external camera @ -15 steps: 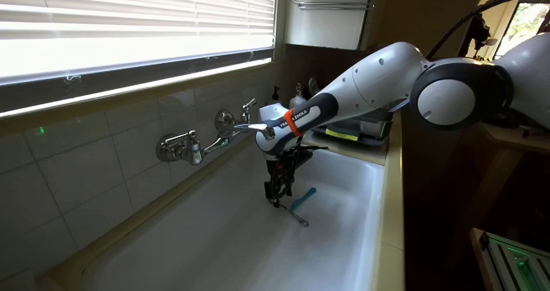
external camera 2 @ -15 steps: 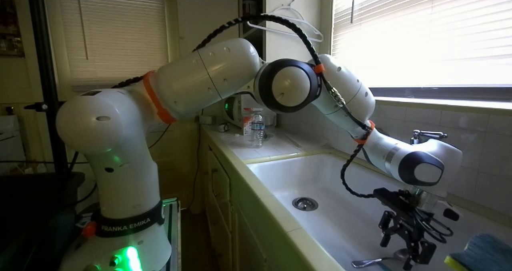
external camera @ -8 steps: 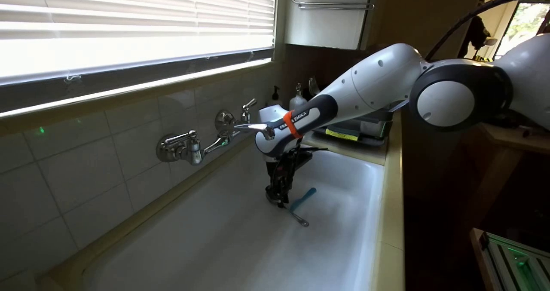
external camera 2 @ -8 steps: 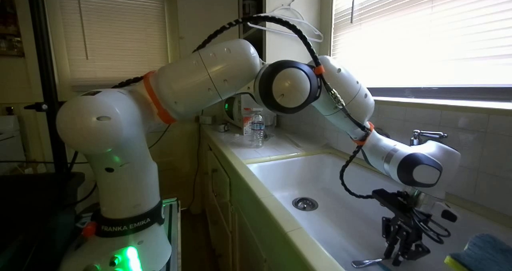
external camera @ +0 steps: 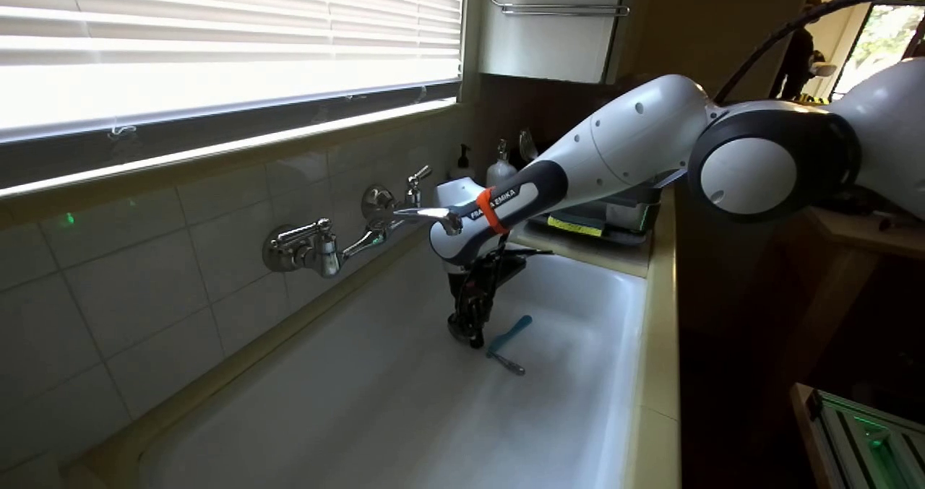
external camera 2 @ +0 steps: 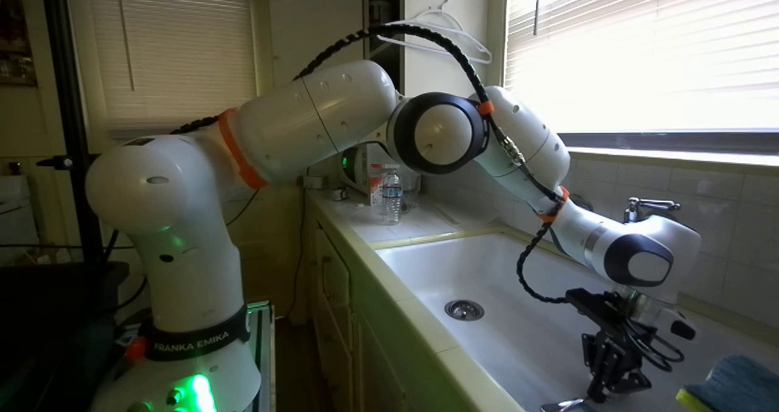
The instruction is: Remove the spoon out of the sink
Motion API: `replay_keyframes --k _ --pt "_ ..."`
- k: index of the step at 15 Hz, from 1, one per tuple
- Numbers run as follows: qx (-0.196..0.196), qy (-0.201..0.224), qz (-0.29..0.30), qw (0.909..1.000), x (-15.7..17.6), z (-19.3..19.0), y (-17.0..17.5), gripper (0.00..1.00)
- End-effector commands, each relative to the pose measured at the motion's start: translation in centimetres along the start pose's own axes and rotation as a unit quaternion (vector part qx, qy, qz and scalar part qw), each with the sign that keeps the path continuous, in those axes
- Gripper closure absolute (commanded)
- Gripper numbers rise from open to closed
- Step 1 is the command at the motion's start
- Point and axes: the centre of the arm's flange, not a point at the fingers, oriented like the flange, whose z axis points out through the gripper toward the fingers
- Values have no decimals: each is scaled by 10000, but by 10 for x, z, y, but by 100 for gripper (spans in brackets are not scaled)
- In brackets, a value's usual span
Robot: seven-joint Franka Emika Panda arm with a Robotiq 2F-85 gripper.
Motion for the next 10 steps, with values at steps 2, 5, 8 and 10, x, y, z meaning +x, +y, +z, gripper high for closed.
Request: replay_keyframes --k 2,5,8,10 --pt "-46 96 133 9999 2 5 0 56" --pt "-64 184 150 9997 4 5 2 34" --pt "-91 254 154 9995 5 5 3 68" --pt "-96 309 155 9994 6 6 4 76"
